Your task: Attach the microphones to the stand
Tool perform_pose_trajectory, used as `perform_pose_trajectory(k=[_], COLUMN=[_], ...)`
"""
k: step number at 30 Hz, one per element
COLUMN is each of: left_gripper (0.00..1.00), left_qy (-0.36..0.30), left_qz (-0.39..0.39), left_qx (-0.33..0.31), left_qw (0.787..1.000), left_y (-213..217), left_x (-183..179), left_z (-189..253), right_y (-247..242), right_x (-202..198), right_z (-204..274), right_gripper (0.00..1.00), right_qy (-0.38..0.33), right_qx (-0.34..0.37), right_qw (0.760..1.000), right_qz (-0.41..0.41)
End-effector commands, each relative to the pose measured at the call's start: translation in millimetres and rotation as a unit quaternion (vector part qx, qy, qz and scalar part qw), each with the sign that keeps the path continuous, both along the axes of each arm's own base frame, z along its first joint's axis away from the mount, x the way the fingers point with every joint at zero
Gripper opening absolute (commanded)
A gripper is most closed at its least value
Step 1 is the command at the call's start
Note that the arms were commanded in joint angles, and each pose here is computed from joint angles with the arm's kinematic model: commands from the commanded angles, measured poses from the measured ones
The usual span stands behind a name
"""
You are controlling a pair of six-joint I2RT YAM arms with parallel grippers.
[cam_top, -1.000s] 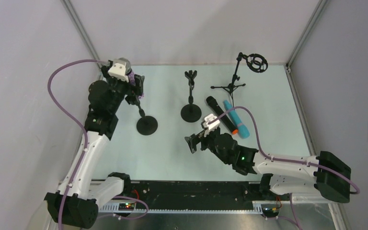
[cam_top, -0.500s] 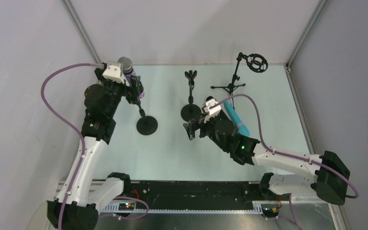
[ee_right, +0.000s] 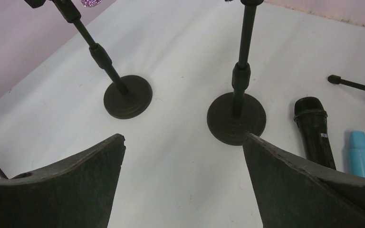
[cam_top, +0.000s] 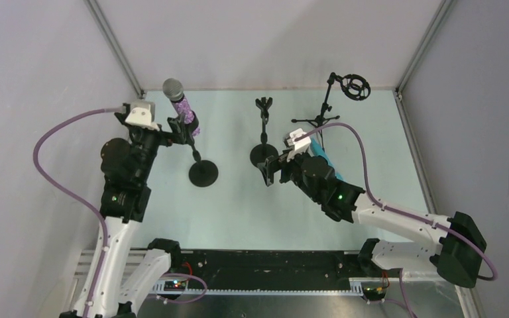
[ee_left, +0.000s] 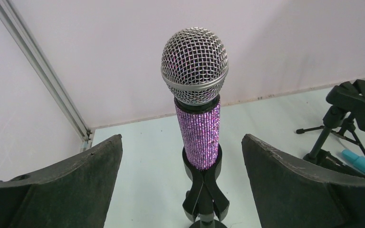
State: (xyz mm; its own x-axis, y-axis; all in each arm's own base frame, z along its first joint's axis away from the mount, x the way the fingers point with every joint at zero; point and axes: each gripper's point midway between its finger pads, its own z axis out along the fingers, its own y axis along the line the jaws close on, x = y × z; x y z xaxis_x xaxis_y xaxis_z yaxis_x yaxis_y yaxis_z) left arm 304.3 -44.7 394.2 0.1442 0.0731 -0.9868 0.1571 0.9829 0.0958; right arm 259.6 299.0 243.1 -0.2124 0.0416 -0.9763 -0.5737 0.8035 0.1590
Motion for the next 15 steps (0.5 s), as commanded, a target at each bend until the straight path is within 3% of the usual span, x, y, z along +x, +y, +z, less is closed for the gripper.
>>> perform_pose_trajectory(k=[1, 6, 15], left_gripper=[1.00, 1.00, 1.00], left_qy=[-0.025, -0.037, -0.037], left_qz=[0.001, -0.028, -0.084], left_qx=[-0.006, 0.013, 0.033], left_qw=[1.000, 0.999, 0.995], left_y=[4.6, -2.7, -19.8], left_x=[-22.2, -43.6, -63.8], left_z=[16.8, 16.9, 8.0], right_y=[-7.8, -29.0, -150.0], right_x=[5.1, 17.7, 80.7], right_z=[33.1, 36.9, 42.1], right_gripper=[1.00, 1.00, 1.00], right_qy=[-0.020, -0.015, 0.009], right_qx=[0.018, 0.024, 0.076], right_qw=[0.999, 0.998, 0.962], right_qz=[-0.017, -0.060, -0.264])
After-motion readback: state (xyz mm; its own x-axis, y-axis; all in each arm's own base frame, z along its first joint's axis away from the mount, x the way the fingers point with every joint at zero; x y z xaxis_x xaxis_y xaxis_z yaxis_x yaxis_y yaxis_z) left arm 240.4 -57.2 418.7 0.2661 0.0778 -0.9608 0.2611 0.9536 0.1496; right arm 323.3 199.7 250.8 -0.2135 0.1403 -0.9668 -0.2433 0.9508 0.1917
